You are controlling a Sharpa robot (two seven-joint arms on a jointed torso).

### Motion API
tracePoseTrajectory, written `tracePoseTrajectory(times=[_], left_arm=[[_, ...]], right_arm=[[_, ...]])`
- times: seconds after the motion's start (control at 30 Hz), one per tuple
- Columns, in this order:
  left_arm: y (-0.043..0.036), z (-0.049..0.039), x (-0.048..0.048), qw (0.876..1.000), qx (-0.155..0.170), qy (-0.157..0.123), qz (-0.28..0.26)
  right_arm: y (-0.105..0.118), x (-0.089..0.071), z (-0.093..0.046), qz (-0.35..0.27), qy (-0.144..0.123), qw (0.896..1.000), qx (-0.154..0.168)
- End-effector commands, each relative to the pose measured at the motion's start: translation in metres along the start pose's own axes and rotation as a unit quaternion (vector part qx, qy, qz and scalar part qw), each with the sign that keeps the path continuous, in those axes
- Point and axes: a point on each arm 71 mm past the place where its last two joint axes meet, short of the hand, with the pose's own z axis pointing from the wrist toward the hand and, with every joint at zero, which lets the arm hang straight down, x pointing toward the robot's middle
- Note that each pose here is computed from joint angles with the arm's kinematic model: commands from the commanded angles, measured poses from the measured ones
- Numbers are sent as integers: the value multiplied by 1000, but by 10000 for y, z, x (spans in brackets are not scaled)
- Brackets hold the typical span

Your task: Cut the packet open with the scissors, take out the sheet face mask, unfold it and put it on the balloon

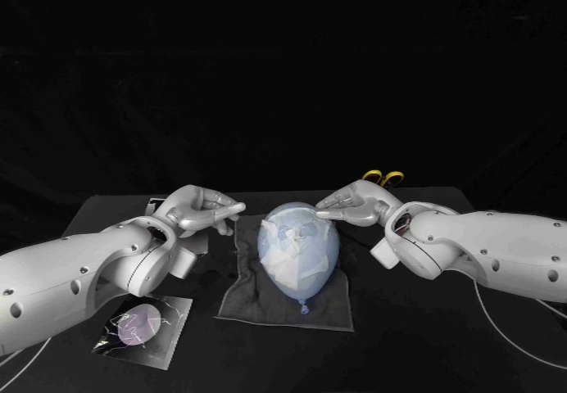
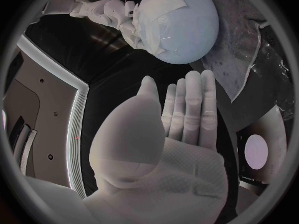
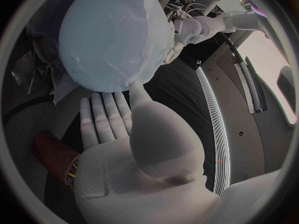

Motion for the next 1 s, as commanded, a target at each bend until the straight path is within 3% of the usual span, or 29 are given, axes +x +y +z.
tracePoseTrajectory(times=[0.03, 0.2, 0.37, 0.57, 1.0], left_arm=[[24, -72, 42, 1000, -3, -4, -22], [103, -197, 177, 998, -27, 11, -48], [113, -247, 304, 997, -41, 21, -63], [88, -257, 400, 996, -42, 27, -70], [26, -214, 478, 997, -29, 12, -69]], right_arm=[[-19, 29, -10, -2, 9, 1000, 2], [-23, 24, -12, -2, 9, 1000, 3], [-22, 27, -12, -1, 9, 1000, 3], [-17, 34, -12, -1, 11, 1000, 2], [-14, 40, -16, -1, 12, 1000, 2]])
